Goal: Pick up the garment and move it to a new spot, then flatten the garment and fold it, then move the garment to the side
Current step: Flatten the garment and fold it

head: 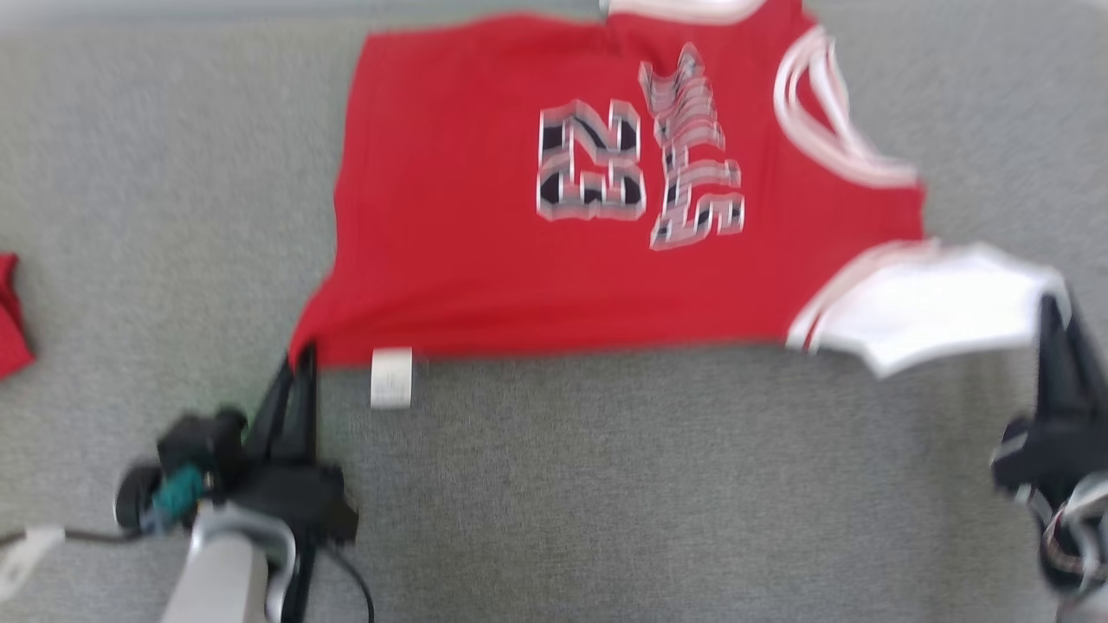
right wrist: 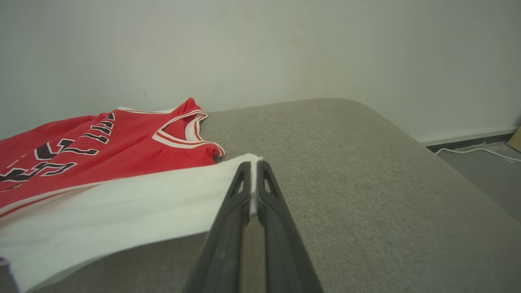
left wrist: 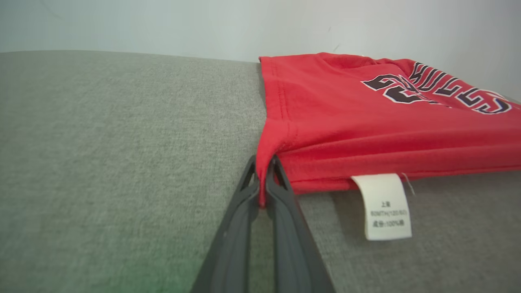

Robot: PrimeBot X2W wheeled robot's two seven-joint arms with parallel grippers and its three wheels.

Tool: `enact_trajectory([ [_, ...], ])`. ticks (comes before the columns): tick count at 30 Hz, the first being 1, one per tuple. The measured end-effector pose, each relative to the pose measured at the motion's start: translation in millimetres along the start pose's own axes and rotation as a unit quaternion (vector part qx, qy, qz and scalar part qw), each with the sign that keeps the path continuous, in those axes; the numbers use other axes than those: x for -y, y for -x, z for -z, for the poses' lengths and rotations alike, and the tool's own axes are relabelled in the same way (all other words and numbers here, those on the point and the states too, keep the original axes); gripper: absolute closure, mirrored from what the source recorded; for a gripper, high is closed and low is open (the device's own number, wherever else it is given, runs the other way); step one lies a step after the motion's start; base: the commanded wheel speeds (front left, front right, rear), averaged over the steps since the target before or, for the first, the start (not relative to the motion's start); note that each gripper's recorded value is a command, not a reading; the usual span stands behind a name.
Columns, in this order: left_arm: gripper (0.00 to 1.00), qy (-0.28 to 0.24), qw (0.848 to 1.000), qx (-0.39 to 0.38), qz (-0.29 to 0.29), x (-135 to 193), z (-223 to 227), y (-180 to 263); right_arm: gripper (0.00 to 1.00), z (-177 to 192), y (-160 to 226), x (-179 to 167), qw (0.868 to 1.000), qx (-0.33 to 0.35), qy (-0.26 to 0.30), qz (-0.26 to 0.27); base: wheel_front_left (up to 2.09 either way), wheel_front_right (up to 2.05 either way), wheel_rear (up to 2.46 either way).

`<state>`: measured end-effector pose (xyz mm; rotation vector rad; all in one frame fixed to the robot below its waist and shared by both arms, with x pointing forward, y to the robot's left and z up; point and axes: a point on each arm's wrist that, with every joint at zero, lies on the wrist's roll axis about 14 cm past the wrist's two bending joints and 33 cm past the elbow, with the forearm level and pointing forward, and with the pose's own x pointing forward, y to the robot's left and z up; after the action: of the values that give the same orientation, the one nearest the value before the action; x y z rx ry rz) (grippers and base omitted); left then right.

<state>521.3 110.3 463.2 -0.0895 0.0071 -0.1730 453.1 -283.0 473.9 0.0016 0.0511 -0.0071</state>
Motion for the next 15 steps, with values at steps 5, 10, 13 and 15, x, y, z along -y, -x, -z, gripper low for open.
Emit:
enact_trajectory([
  [5, 1.00, 0.011, 1.000, -0.018, -0.014, -1.7, 5.6, 33.2, 1.00, 15.5, 38.8, 0.5, 0.999, -0.024, -0.022, 0.018, 0.00, 0.00, 0.00],
  [10, 1.00, 0.013, 0.999, -0.046, -0.027, -6.3, 18.1, 69.6, 1.00, 27.7, 73.7, -6.3, 0.998, -0.043, -0.033, 0.019, 0.00, 0.00, 0.00],
  [13, 1.00, 0.014, 0.998, -0.056, -0.030, -6.1, 22.2, 89.3, 1.00, 32.2, 92.2, -6.4, 0.998, -0.049, -0.035, 0.025, 0.00, 0.00, 0.00],
  [15, 1.00, 0.021, 0.997, -0.064, -0.035, -6.3, 26.1, 103.1, 1.00, 37.9, 105.5, -8.0, 0.997, -0.056, -0.039, 0.027, 0.00, 0.00, 0.00],
])
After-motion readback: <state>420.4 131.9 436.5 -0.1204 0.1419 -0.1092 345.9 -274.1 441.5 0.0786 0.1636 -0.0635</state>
